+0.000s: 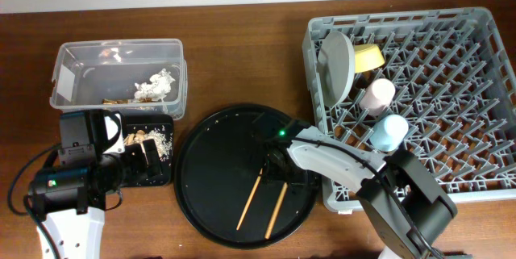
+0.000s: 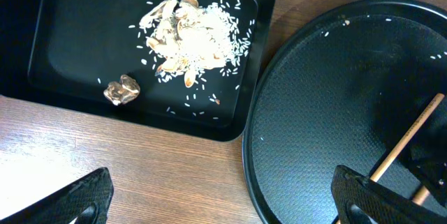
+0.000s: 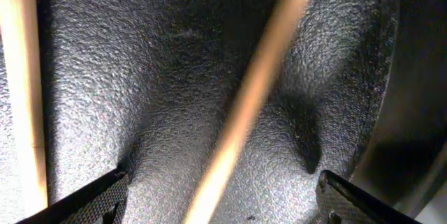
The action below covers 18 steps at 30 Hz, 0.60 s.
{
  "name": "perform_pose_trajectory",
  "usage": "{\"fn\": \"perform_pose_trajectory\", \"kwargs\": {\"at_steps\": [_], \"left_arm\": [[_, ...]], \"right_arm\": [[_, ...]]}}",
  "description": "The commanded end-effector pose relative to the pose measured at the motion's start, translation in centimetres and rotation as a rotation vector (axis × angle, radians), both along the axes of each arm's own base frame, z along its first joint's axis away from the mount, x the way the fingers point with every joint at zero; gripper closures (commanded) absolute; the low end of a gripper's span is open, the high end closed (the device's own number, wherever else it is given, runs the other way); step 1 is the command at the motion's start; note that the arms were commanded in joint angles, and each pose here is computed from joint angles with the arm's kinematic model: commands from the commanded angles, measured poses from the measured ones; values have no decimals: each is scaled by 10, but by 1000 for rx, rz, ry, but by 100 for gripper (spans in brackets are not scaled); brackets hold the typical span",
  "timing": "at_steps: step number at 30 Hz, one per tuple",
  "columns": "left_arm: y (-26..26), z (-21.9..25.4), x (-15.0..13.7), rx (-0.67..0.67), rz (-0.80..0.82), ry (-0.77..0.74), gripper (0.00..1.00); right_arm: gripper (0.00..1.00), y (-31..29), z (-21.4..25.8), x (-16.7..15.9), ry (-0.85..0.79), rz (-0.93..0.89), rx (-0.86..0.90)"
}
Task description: Sort waste into correct bins and load items into the dishwasher rack
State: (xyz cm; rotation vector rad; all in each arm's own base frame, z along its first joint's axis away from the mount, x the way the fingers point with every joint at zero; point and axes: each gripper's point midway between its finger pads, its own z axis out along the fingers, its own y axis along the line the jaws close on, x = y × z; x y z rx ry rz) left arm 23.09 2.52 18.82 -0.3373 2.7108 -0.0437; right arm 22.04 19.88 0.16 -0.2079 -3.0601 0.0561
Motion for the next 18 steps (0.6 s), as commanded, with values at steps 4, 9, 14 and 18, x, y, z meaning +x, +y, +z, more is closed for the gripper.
{"fn": "perform_pose_trajectory", "kwargs": {"at_steps": [4, 9, 14, 18], "left_arm": [[0, 6, 1, -11, 10, -23, 1], [0, 6, 1, -11, 10, -22, 1], [0, 6, 1, -11, 10, -22, 1], [0, 6, 1, -12, 10, -21, 1]], "right_arm": [[32, 9, -6, -16, 56, 3, 24], [67, 23, -6, -18, 69, 10, 86], [96, 29, -4, -14, 57, 9, 114], [96, 42, 21, 8, -10, 80, 170]]}}
